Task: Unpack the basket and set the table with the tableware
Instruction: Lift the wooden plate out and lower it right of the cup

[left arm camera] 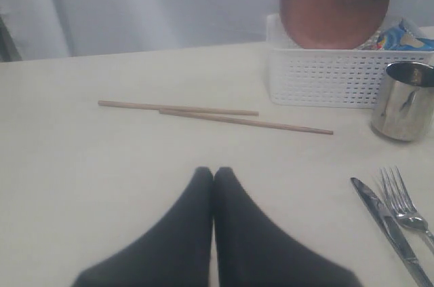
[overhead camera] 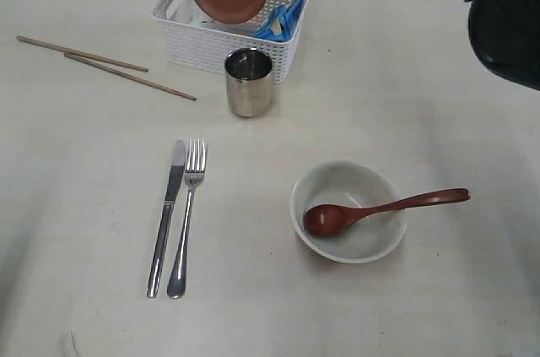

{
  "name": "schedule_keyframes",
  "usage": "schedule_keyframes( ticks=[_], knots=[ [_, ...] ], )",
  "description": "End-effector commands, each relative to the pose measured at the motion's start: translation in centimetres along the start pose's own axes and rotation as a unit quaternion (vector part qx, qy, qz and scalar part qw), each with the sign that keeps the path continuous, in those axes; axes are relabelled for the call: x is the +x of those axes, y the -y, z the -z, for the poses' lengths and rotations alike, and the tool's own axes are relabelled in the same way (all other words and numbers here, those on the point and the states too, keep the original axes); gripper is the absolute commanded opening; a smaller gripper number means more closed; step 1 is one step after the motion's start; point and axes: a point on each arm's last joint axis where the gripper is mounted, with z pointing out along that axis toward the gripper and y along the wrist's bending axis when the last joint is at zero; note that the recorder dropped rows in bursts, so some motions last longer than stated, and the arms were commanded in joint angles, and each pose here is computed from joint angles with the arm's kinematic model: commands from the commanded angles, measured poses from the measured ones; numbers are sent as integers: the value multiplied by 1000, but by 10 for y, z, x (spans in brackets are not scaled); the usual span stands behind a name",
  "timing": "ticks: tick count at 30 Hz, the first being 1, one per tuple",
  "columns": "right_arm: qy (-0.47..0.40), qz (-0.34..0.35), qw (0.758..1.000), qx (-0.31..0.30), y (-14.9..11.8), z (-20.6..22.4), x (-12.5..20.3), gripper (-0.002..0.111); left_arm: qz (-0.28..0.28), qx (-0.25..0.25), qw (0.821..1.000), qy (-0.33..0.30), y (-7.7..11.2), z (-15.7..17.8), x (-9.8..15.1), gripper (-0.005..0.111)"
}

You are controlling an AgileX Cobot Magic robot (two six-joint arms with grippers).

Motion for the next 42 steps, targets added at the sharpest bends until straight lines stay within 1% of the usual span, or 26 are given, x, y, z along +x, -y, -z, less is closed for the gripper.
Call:
schedule_keyframes(
  ticks=[1, 5, 12, 14, 18, 22, 24, 25, 26, 27, 31, 33, 36, 42],
  knots=[
    [-6, -9, 1000, 6, 6, 36, -7, -1, 1, -1, 1000, 7, 0, 0, 0, 0],
    [-6, -51, 998, 23, 18, 63, -10, -1, 1, -1, 1000, 7, 0, 0, 0, 0],
    [-41, -124, 990, 42, 57, 110, 1, -1, 1, -1, 1000, 7, 0, 0, 0, 0],
    [-36, -149, 987, 53, 70, 122, 5, -1, 1, -1, 1000, 7, 0, 0, 0, 0],
    [-62, -195, 976, 67, 91, 136, 28, -1, 1, -1, 1000, 7, 0, 0, 0, 0],
    [-108, -227, 965, 71, 100, 144, 61, -1, 1, -1, 1000, 7, 0, 0, 0, 0],
    [-106, -242, 961, 78, 104, 148, 76, -1, 1, -1, 1000, 7, 0, 0, 0, 0],
    [-118, -265, 955, 70, 105, 146, 94, -1, 1, -1, 1000, 7, 0, 0, 0, 0],
    [-129, -280, 949, 58, 105, 142, 104, -1, 1, -1, 1000, 7, 0, 0, 0, 0],
    [-152, -293, 944, 23, 103, 133, 120, -1, 1, -1, 1000, 7, 0, 0, 0, 0],
    [-180, -320, 929, -39, 88, 102, 160, -1, 1, -1, 1000, 7, 0, 0, 0, 0],
    [-187, -331, 924, -45, 85, 94, 172, -1, 1, -1, 1000, 7, 0, 0, 0, 0],
    [-219, -341, 913, -52, 82, 81, 189, -1, 1, -1, 1000, 7, 0, 0, 0, 0],
    [-243, -342, 905, -65, 81, 65, 200, -1, 1, -1, 1000, 7, 0, 0, 0, 0]
  ],
)
